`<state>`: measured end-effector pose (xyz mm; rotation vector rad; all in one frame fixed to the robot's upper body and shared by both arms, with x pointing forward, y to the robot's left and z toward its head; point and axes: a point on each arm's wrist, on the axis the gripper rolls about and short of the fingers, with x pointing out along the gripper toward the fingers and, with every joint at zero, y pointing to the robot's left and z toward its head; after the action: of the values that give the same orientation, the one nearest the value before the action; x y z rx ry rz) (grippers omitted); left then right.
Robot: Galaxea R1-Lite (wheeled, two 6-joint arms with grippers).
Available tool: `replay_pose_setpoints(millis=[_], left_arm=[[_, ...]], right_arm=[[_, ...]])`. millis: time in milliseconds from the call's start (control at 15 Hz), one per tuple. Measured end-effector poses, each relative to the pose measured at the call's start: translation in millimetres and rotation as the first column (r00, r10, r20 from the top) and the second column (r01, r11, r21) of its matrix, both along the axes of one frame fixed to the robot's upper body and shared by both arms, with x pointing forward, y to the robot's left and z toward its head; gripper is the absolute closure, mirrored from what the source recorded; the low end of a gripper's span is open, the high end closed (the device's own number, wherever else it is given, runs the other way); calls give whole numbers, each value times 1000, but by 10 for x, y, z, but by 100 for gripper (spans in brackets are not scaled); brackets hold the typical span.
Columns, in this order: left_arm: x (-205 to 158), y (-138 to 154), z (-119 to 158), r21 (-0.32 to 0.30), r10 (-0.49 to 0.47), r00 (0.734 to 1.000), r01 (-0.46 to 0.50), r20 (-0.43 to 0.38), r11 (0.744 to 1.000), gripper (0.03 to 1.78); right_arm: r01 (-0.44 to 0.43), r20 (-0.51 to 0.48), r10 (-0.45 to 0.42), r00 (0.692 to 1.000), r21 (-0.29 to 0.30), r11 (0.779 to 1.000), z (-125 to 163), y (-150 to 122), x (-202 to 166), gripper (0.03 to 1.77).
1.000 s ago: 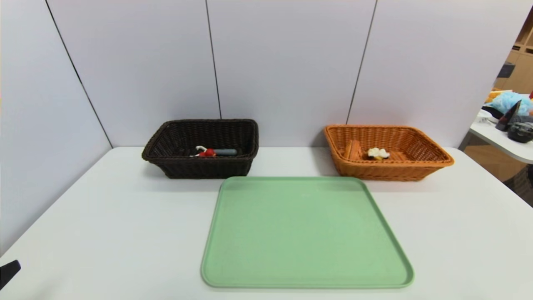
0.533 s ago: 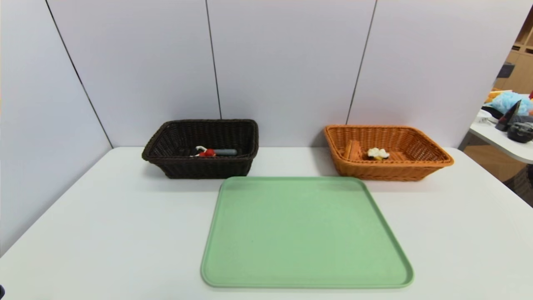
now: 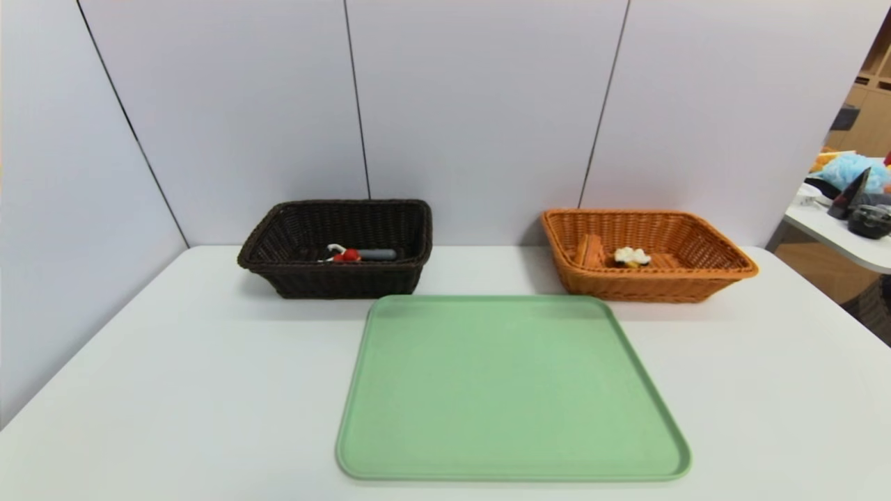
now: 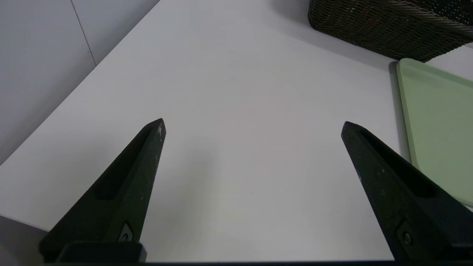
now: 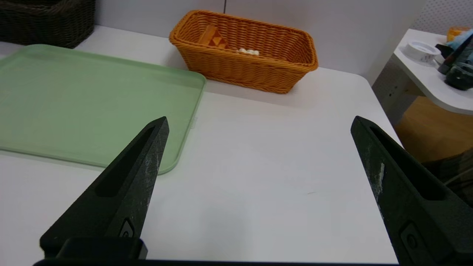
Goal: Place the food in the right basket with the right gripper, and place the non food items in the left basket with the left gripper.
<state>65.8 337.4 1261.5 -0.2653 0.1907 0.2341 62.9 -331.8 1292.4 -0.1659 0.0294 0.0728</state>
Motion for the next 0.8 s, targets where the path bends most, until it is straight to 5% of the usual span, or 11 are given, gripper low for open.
replay_pose_setpoints(millis=[800], left_arm=[[-61, -4, -175, 11, -5, 999, 4, 50, 1000, 12]], right_arm=[[-81, -65, 81, 995, 4, 997, -153, -21, -1, 10]])
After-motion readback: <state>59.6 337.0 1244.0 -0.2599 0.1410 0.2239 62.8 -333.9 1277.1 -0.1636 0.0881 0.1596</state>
